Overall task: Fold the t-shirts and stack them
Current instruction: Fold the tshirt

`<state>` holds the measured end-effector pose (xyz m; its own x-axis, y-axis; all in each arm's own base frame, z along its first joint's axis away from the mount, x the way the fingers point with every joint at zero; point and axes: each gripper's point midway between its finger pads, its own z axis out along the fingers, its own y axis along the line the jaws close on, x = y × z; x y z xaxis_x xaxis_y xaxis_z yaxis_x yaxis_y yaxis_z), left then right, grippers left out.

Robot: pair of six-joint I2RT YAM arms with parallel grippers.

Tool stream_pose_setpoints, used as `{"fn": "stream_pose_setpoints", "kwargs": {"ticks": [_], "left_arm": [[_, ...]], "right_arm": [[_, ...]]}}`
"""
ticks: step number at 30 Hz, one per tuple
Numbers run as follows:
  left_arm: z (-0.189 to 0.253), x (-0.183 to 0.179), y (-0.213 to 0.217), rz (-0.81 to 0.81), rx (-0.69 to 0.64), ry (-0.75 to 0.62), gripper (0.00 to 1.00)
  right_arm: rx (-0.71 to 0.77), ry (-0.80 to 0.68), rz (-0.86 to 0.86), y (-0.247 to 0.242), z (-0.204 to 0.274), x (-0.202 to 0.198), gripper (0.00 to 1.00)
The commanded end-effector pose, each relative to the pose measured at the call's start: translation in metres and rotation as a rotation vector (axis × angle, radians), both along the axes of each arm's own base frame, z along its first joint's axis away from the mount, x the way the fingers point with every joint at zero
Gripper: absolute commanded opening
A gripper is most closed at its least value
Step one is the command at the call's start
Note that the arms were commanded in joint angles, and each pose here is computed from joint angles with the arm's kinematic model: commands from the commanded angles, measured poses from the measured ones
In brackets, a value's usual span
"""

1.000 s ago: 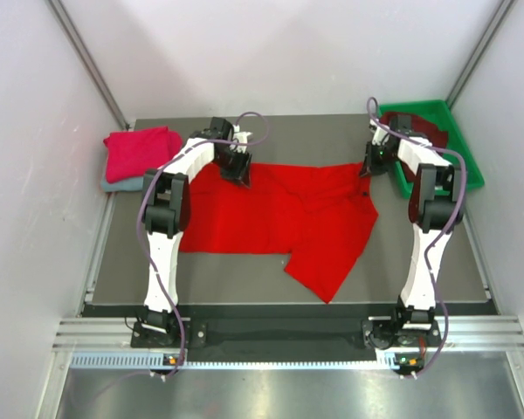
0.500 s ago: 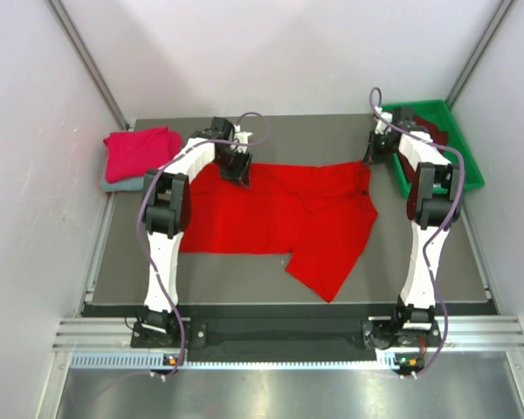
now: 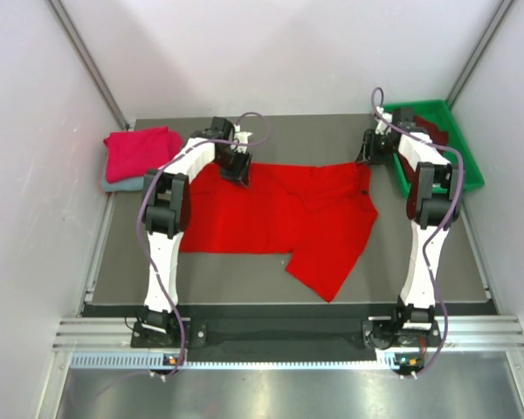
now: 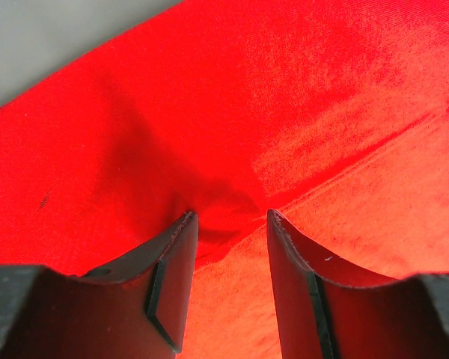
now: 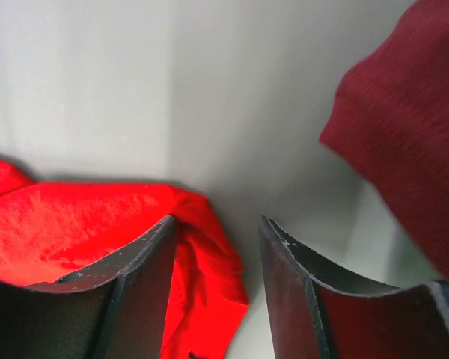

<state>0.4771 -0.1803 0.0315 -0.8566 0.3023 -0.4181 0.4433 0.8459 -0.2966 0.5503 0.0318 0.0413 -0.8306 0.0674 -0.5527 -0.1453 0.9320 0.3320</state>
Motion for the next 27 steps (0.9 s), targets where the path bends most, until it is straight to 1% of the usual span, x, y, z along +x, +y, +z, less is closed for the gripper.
{"fn": "stream_pose_setpoints", "kwargs": {"ticks": [1, 2, 8, 11, 14, 17, 20, 27], "left_arm": [[-0.043, -0.007, 0.040, 0.033, 0.165, 0.068, 0.49], [-0.043, -0.007, 0.039, 0.030, 0.165, 0.068, 0.49], [-0.040, -0.004, 0.037, 0.028, 0.158, 0.059, 0.49], [-0.042, -0.004, 0.035, 0.031, 0.147, 0.066, 0.49], [-0.041, -0.003, 0.033, 0.030, 0.137, 0.063, 0.49], [-0.041, -0.001, 0.030, 0.031, 0.130, 0.062, 0.49], [-0.041, -0.001, 0.030, 0.028, 0.127, 0.061, 0.49], [-0.035, -0.003, 0.029, 0.032, 0.122, 0.059, 0.49]], "right_arm": [[0.057, -0.050, -0.006, 0.006, 0.034, -0.001, 0.48], [0.055, -0.063, -0.008, 0.006, 0.040, -0.001, 0.45], [0.042, -0.121, -0.033, 0.004, 0.071, 0.001, 0.37], [0.039, -0.157, -0.035, 0.003, 0.089, 0.000, 0.37], [0.012, -0.187, -0.050, -0.002, 0.102, 0.000, 0.41], [0.015, -0.197, -0.044, -0.001, 0.108, -0.001, 0.40], [0.038, -0.177, -0.023, 0.007, 0.104, -0.006, 0.38], [0.040, -0.110, 0.013, 0.019, 0.071, -0.015, 0.39]]}}
